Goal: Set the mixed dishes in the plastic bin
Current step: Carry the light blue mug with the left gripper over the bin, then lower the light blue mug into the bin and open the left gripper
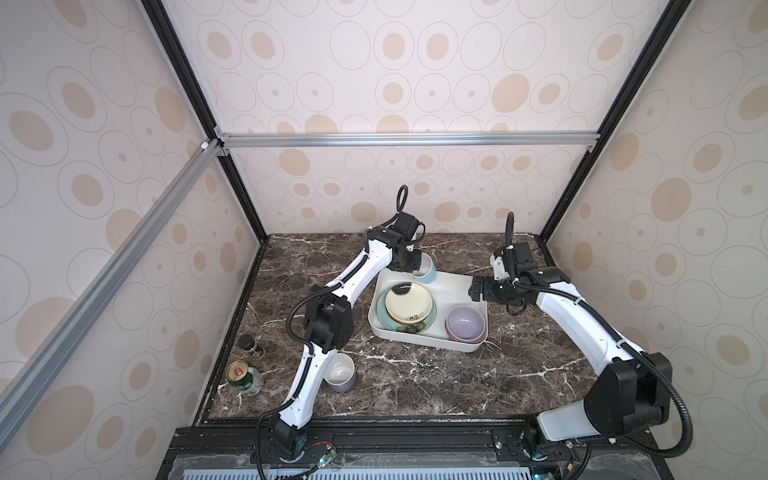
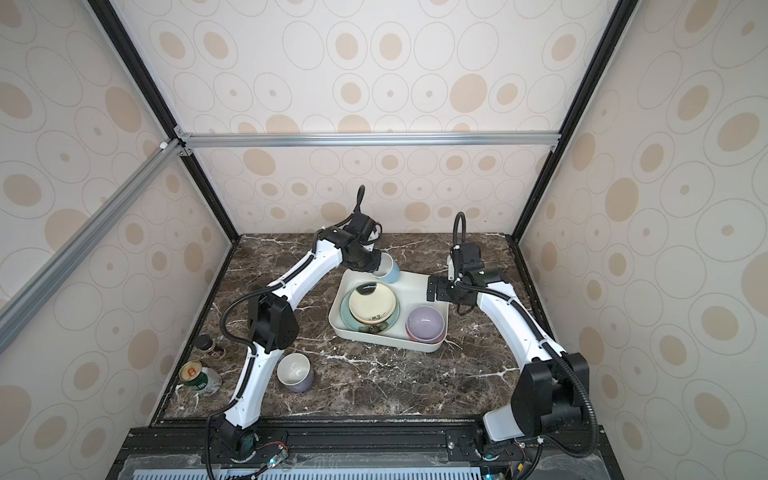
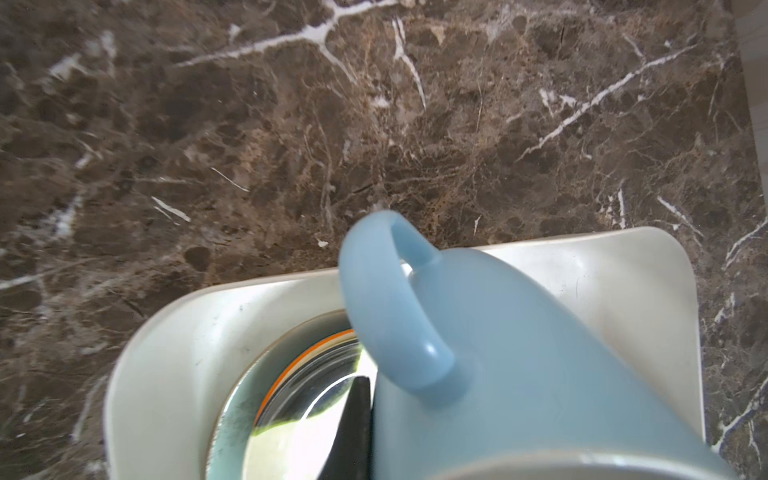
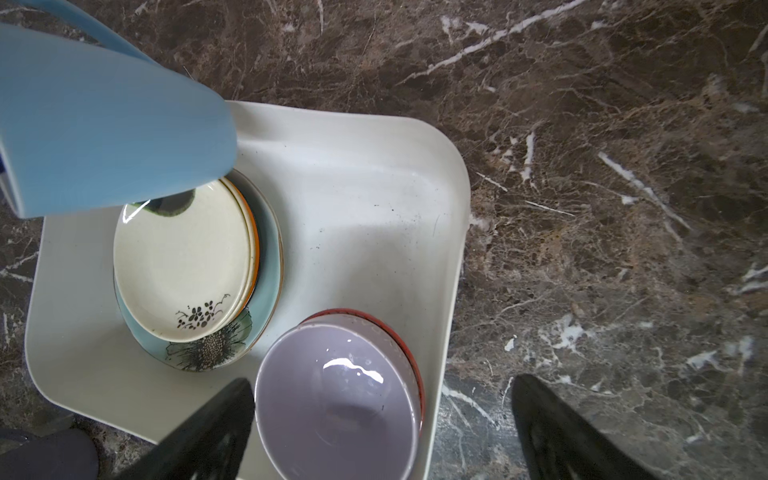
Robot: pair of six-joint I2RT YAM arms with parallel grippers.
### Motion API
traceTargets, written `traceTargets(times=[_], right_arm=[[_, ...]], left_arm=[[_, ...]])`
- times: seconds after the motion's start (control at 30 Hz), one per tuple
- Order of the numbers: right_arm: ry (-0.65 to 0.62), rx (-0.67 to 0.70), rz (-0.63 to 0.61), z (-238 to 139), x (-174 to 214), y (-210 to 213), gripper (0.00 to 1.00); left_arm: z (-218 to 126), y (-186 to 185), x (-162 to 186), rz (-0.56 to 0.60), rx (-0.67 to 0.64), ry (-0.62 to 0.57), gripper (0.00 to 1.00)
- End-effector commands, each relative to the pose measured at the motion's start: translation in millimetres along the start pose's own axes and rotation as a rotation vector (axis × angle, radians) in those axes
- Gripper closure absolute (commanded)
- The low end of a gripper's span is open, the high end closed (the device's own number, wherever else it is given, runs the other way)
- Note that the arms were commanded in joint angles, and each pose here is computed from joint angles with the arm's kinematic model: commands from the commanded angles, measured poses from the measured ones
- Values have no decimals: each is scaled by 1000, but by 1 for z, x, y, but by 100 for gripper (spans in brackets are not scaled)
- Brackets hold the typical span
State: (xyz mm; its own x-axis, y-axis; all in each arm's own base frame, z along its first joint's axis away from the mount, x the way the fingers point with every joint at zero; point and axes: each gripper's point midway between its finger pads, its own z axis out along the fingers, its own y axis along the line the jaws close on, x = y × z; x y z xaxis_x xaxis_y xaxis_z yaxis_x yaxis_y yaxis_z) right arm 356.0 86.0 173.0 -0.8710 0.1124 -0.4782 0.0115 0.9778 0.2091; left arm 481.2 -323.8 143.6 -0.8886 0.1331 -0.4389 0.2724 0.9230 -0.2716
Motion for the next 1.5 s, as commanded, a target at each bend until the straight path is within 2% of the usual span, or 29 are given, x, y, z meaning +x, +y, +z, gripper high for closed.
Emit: traceTargets(times=[0.0,0.53,1.07,1.17,1.33,1.47], right_arm=[[10,14,-1,-3,7,-5,0],[17,1,16,3,15,-9,0],[17,-16,37,4,15,-11,0],[20,-19,39,5,15,-11,0],[24,-23,44,6,15,-12,0],[27,-29,46,7,15,-11,0]], left_arm=[[-19,-31,-20,-15,78,-86,97],[24,-58,8,-13,81,-30,97],[55,-44,22,-36,-11,-10,91],[54,-42,21,-35,-21,-15,86],[52,-43,19,-37,-18,-22,65],[50,-45,14,-41,-9,-40,62]])
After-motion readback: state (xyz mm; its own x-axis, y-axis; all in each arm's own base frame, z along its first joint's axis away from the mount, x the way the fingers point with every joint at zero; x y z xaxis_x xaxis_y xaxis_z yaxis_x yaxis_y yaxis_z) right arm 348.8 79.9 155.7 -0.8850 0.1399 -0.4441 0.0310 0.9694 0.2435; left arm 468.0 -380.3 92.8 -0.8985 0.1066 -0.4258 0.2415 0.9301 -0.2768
